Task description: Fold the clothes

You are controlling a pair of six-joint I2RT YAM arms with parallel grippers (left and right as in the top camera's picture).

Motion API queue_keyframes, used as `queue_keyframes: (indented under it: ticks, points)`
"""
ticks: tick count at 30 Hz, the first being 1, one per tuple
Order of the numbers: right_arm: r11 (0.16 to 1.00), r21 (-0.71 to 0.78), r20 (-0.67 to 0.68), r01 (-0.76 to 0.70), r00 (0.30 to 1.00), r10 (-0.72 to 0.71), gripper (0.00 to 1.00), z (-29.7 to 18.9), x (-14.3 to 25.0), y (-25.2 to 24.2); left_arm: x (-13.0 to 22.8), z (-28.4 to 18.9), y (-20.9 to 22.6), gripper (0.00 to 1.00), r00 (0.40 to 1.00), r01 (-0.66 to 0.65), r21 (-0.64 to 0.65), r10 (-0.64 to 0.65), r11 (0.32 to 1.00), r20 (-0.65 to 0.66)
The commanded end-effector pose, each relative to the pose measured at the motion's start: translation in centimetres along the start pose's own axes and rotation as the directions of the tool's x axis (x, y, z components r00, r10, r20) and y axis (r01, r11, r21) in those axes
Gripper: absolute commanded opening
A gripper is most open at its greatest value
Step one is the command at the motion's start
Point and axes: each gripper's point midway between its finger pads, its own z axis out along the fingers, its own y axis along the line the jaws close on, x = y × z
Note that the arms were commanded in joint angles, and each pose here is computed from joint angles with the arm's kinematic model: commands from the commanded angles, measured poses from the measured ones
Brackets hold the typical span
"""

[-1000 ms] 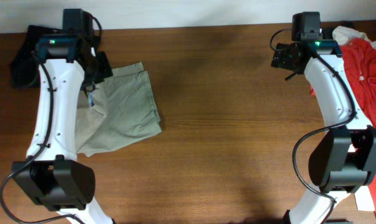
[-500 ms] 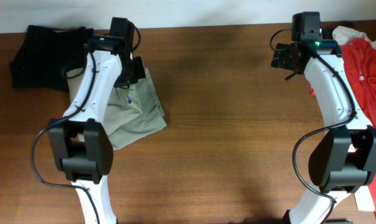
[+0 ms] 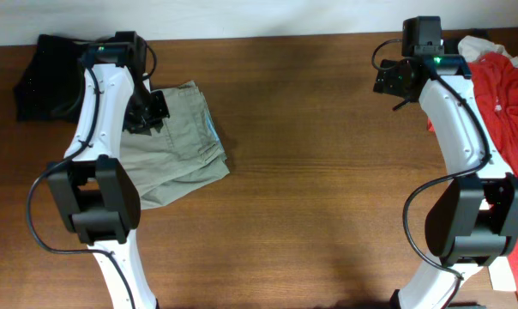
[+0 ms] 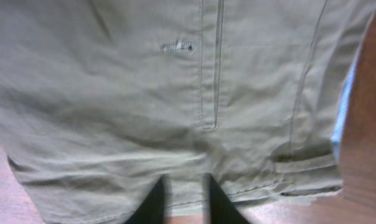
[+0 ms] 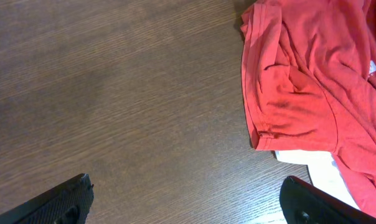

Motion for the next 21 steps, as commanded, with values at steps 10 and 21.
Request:
queue_keyframes:
  ticks: [10,21]
  points:
    - [1.000,0.008,0.029,-0.012,1.000,0.011,0.99,-1.0,-0.7,-0.3,6.1,10.4,-8.4,0.01,0.982,-0.161,0.140,0.173,0.977,-0.079]
    - [1.000,0.008,0.029,-0.012,1.000,0.012,0.99,-1.0,-0.7,-0.3,13.7,8.9,-22.4,0.11,0.783,-0.617,0.202,0.620,0.761,0.055]
